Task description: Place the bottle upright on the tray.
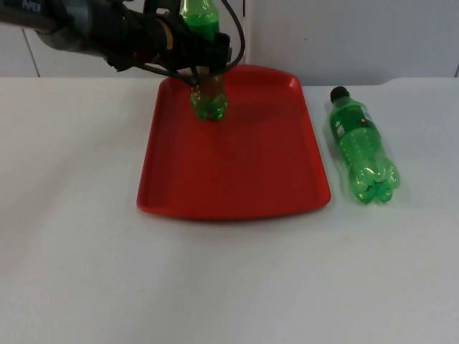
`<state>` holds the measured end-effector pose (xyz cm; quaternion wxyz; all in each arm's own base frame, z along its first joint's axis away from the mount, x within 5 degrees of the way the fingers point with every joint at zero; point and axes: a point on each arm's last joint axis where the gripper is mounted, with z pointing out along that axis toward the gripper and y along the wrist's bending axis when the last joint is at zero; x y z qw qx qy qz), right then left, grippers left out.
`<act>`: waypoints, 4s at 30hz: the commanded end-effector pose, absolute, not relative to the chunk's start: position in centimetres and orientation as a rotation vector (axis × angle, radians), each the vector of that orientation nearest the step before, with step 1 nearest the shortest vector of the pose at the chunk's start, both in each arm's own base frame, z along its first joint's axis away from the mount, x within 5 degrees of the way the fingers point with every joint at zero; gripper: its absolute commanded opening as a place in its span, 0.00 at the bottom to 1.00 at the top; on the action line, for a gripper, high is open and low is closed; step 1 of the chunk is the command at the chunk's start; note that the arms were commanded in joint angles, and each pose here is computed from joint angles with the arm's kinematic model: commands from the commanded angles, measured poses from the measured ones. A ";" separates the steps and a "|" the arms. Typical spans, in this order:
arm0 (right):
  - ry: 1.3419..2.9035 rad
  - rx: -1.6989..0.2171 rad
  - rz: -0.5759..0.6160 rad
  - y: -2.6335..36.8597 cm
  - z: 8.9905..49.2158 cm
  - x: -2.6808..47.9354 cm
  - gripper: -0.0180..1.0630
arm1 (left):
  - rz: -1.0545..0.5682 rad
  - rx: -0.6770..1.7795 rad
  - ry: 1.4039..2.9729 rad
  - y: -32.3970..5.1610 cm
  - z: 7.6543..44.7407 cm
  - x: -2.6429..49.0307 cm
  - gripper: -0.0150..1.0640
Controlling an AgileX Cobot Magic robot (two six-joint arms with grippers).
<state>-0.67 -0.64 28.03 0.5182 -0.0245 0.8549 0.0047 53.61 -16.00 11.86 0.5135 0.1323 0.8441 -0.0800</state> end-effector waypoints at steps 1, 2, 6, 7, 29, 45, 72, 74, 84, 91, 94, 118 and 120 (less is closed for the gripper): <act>2.039 -0.060 0.006 -0.6 28.1 -0.7 0.98 | -0.178 0.308 2.037 -16.0 12.4 53.6 0.99; 2.039 -0.060 0.006 -0.6 28.1 -0.7 0.98 | -0.173 0.299 2.045 -16.0 12.5 53.6 0.99; 2.039 -0.060 0.006 -0.6 28.1 -0.7 0.98 | -0.150 0.272 2.098 -16.2 12.0 53.3 0.99; 2.039 -0.060 0.006 -0.6 28.1 -0.7 0.98 | -0.147 0.262 2.109 -16.1 11.9 53.2 0.99; 2.039 -0.060 0.006 -0.6 28.1 -0.7 0.98 | -0.096 0.218 2.224 -17.4 13.5 51.9 0.99; 2.039 -0.060 0.006 -0.6 28.1 -0.7 0.98 | -0.217 0.349 2.471 -18.2 12.2 49.9 0.99; 2.039 -0.060 0.006 -0.6 28.1 -0.7 0.98 | -0.251 0.283 2.327 -14.3 19.6 39.3 0.99; 2.039 -0.060 0.006 -0.6 28.1 -0.7 0.98 | -0.252 0.279 2.309 -13.7 20.5 37.8 0.99; 2.039 -0.060 0.006 -0.6 28.1 -0.7 0.98 | -0.261 0.267 2.234 -11.6 23.5 32.1 0.99; 2.039 -0.060 0.006 -0.6 28.1 -0.7 0.98 | -0.263 0.265 2.219 -10.3 24.2 28.4 0.99; 2.039 -0.060 0.006 -0.6 28.1 -0.7 0.98 | -0.266 0.264 2.209 -9.4 24.5 25.8 0.99; 2.039 -0.060 0.006 -0.6 28.1 -0.7 0.98 | -0.327 0.264 1.987 -4.3 27.7 11.0 0.99; 2.039 -0.060 0.006 -0.6 28.1 -0.7 0.98 | -0.335 0.264 1.975 -4.1 27.9 10.3 0.99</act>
